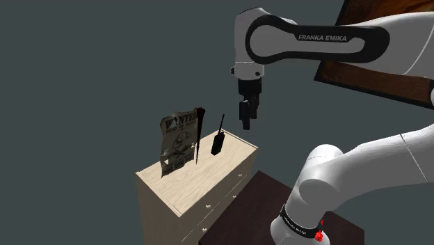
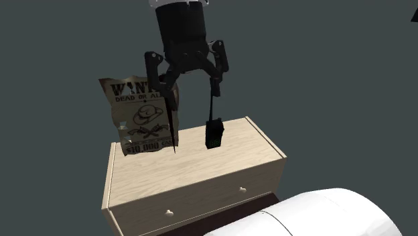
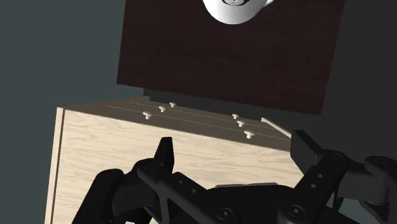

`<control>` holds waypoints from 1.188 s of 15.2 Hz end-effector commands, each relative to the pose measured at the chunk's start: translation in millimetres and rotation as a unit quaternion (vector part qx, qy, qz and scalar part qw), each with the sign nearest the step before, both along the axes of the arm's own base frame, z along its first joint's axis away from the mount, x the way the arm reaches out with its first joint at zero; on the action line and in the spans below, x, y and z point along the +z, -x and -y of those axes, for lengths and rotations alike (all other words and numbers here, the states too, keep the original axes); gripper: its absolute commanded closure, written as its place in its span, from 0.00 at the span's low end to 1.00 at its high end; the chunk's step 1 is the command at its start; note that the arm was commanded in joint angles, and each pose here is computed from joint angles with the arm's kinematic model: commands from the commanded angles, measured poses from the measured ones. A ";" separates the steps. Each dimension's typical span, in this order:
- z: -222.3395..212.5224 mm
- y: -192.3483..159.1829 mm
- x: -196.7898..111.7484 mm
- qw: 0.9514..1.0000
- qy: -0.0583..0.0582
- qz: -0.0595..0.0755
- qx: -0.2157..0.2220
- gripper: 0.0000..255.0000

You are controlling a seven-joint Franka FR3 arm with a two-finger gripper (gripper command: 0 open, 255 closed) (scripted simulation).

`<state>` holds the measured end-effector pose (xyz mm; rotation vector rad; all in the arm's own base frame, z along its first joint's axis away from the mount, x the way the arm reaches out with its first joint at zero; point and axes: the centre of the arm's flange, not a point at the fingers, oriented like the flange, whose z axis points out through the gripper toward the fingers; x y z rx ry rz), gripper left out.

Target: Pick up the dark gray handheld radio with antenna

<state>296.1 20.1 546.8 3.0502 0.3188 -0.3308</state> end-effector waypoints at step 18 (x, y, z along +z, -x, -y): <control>151.8 -106.8 -113.5 0.865 -0.138 0.069 0.477 0.00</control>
